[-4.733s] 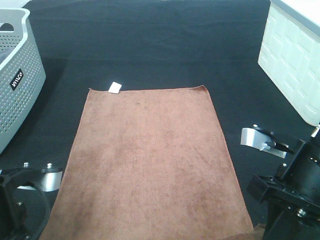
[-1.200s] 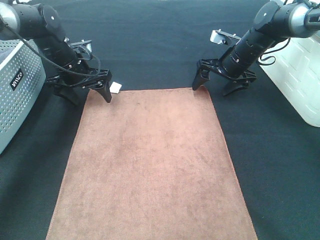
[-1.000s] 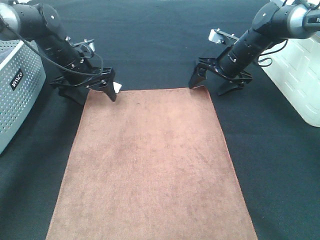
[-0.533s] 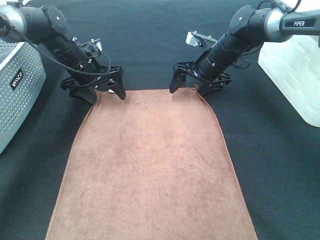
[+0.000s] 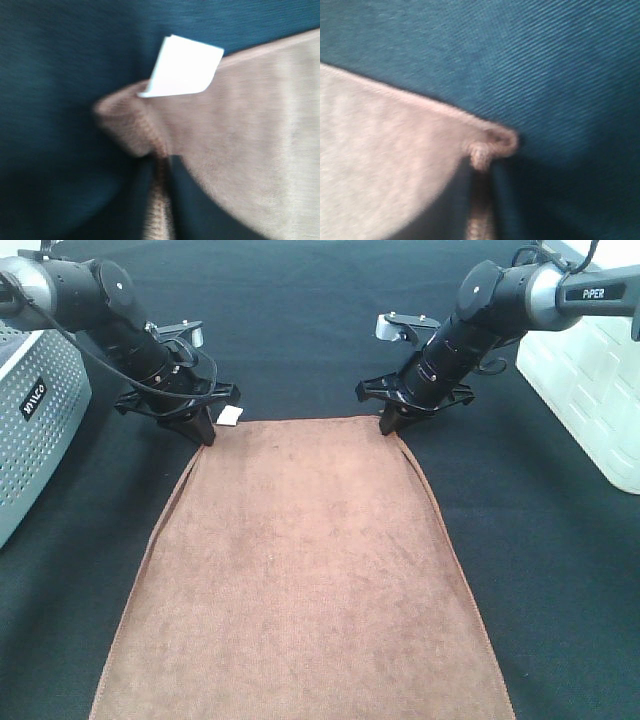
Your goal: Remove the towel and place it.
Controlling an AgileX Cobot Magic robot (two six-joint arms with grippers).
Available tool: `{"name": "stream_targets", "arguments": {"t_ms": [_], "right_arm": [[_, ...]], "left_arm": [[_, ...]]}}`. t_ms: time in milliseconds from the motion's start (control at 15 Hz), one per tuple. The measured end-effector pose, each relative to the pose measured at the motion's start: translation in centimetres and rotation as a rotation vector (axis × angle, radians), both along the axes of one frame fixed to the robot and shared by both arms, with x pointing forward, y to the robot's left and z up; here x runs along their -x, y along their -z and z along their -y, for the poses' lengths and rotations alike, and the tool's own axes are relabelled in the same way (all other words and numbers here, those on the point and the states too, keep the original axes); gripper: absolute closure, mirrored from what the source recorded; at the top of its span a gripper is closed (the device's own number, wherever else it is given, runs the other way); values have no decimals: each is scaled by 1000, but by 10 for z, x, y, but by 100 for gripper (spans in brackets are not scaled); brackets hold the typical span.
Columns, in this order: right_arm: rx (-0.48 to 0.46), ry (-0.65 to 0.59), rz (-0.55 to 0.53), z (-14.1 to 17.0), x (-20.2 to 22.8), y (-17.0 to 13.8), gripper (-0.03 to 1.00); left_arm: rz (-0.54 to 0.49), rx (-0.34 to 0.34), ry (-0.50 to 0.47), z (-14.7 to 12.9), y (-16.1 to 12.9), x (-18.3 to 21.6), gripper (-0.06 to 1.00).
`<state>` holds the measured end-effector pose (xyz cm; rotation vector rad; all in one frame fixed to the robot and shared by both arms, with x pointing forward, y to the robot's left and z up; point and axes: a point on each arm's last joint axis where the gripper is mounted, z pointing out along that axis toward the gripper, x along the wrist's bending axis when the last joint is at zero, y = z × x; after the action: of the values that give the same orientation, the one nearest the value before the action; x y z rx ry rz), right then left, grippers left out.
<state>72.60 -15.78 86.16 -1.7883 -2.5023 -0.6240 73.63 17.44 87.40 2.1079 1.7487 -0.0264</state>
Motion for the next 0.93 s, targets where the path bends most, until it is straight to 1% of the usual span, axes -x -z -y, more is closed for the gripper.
{"name": "stream_targets", "arguments": {"t_ms": [67, 267, 333, 400, 467, 533, 600, 667, 800, 933], "right_arm": [[1, 0, 1, 0, 0, 0, 97], [6, -2, 17, 0, -2, -2, 97], [6, -2, 17, 0, -2, -2, 97], [13, -4, 43, 0, -6, -3, 97], [20, -6, 82, 0, -12, -7, 97], [10, 3, 199, -2, -28, -29, 97], [-1, 9, 253, -3, -35, -41, 97], [-10, 14, 295, -3, -40, -53, 97], [-19, 36, 361, 4, -49, -68, 97], [-16, 67, 401, 16, -55, -71, 97]], "left_arm": [[13, -7, 0, -1, 0, -1, 94], [83, -10, -2, 1, -2, -7, 94], [83, -10, -2, 1, -2, -7, 94], [112, -7, -9, 1, -3, -9, 94], [141, -2, -17, 1, -4, -12, 94], [209, 10, -30, 2, -14, -20, 94], [253, 14, -29, 2, -21, -25, 94], [297, 14, -21, 3, -28, -29, 94], [394, 2, 6, 3, -40, -37, 94], [487, -7, 0, 2, -46, -44, 94]]}}
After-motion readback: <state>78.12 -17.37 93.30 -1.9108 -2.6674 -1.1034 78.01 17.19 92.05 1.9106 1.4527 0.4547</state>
